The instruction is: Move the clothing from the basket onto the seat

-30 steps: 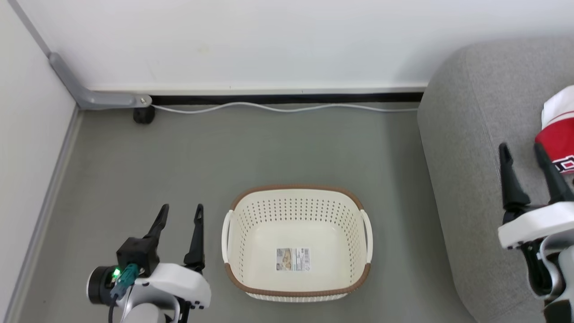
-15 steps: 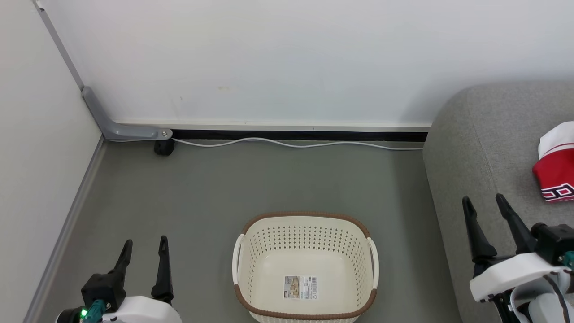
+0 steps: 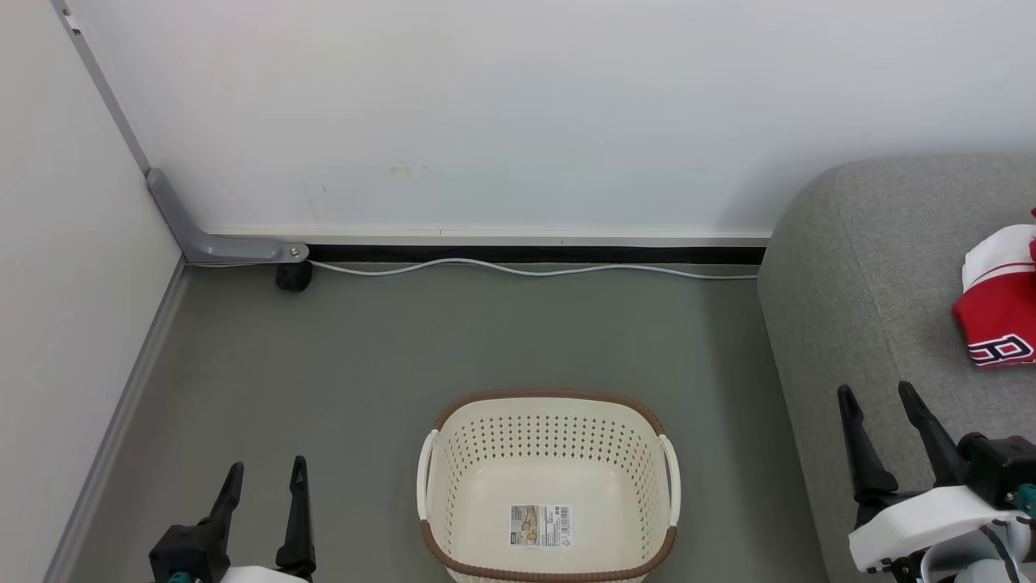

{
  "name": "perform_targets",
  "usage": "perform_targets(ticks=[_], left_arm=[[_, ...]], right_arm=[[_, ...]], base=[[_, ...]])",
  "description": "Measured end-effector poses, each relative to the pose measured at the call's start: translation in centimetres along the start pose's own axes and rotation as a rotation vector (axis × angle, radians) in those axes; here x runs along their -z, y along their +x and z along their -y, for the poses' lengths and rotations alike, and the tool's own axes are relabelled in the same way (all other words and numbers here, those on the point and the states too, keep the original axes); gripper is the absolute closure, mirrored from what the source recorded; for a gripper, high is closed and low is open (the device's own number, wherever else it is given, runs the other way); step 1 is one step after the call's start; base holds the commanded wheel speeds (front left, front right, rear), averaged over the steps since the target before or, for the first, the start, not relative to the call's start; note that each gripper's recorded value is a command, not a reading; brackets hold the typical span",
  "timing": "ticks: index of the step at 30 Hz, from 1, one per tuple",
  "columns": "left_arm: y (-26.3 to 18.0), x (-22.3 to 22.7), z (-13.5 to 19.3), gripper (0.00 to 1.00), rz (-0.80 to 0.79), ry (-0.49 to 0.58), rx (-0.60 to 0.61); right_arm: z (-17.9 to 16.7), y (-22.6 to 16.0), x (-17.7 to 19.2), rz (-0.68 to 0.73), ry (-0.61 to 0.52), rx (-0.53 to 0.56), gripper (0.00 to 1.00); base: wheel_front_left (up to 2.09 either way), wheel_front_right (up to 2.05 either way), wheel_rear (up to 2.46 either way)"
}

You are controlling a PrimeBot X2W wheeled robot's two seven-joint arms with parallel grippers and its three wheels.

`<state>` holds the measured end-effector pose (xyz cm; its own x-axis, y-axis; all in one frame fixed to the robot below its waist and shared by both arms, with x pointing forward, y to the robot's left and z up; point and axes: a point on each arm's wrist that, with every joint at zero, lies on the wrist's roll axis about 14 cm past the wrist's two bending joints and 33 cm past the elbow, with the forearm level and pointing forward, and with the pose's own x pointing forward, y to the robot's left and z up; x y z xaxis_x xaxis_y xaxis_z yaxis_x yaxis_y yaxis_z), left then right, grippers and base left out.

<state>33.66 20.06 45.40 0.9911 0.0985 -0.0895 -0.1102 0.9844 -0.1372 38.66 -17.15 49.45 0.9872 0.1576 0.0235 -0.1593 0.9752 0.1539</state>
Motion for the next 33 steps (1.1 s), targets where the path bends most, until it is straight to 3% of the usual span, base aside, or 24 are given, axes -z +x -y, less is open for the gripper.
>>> perform_targets(ticks=[14,15,22,33], left_arm=[[0.2,0.0,0.9,0.00,-0.001,-0.015,0.028],[0.2,0.2,0.9,1.00,-0.008,-0.034,0.028],[-1.6,4.1,0.8,1.00,-0.131,-0.065,0.002],[-1.5,4.4,0.4,1.00,-0.157,-0.179,-0.030]], right_arm=[[0.4,-0.1,0.2,-0.003,0.002,0.016,0.00],[0.4,-0.1,0.2,-0.003,0.002,0.017,1.00],[-0.3,-2.3,4.7,-0.130,0.062,0.040,1.00],[0.5,-2.4,4.6,-0.132,0.172,0.090,1.00]], base=[[0.00,0.00,0.00],[0.00,0.00,0.00],[0.00,0.00,0.00],[0.00,0.00,0.00]])
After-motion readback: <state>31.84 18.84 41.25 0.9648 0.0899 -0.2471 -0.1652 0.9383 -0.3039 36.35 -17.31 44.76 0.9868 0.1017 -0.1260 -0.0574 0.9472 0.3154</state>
